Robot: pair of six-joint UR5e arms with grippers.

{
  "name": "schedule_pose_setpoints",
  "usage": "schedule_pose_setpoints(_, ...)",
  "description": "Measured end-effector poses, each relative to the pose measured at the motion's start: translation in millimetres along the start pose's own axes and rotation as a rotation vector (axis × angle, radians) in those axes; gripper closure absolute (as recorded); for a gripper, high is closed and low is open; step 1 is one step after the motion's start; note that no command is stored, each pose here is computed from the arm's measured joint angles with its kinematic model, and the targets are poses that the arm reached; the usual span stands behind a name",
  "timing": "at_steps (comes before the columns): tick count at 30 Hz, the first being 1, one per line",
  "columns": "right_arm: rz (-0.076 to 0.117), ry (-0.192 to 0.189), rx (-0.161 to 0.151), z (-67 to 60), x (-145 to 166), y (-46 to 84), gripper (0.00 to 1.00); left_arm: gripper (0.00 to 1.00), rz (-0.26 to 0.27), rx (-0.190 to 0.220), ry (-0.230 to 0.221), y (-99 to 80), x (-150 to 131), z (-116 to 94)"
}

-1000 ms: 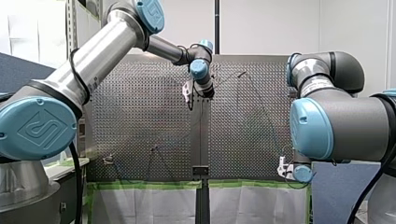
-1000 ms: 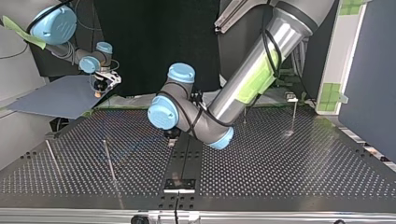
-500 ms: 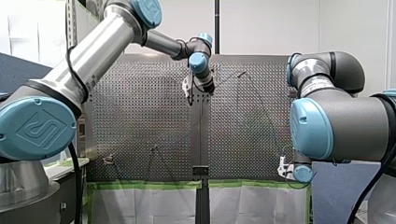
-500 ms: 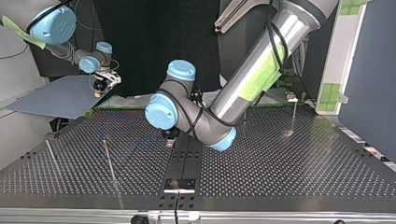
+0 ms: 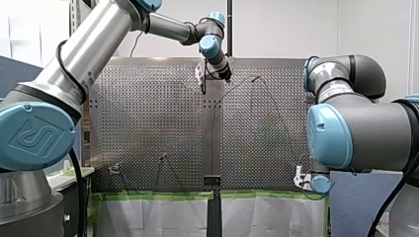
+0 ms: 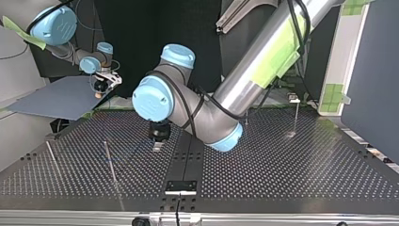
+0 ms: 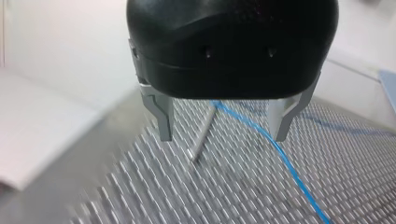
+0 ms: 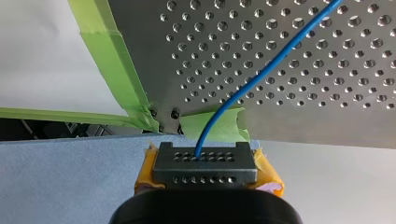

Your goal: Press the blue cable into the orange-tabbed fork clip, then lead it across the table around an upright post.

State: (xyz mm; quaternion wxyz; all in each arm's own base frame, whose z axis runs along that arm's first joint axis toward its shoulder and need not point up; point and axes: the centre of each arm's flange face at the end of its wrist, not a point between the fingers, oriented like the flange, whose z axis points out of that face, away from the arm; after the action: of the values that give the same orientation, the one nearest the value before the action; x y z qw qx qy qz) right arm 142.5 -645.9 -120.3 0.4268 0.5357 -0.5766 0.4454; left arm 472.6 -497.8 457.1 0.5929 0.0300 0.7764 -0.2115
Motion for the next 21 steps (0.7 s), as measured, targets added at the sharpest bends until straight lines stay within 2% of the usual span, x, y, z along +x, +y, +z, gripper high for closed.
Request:
schedule_pose_setpoints(5,0.002,0.000,0.002,-0.2,-0.4,-1.2,1.00,0.00,0.039,0.068,-0.019,-14.7,-6.6,-8.1)
schedule_pose_setpoints(12,0.003,0.001,0.002,-0.2,-0.8,-1.3,1.00,0.00,0.084,0.161,-0.048,-30.2,-0.8,-1.1)
schedule_pose_setpoints(21,0.001,-0.003,0.003,-0.6,-1.4,-1.7,1.00,0.00,0.087,0.248,-0.023,-40.0,22.6,14.0)
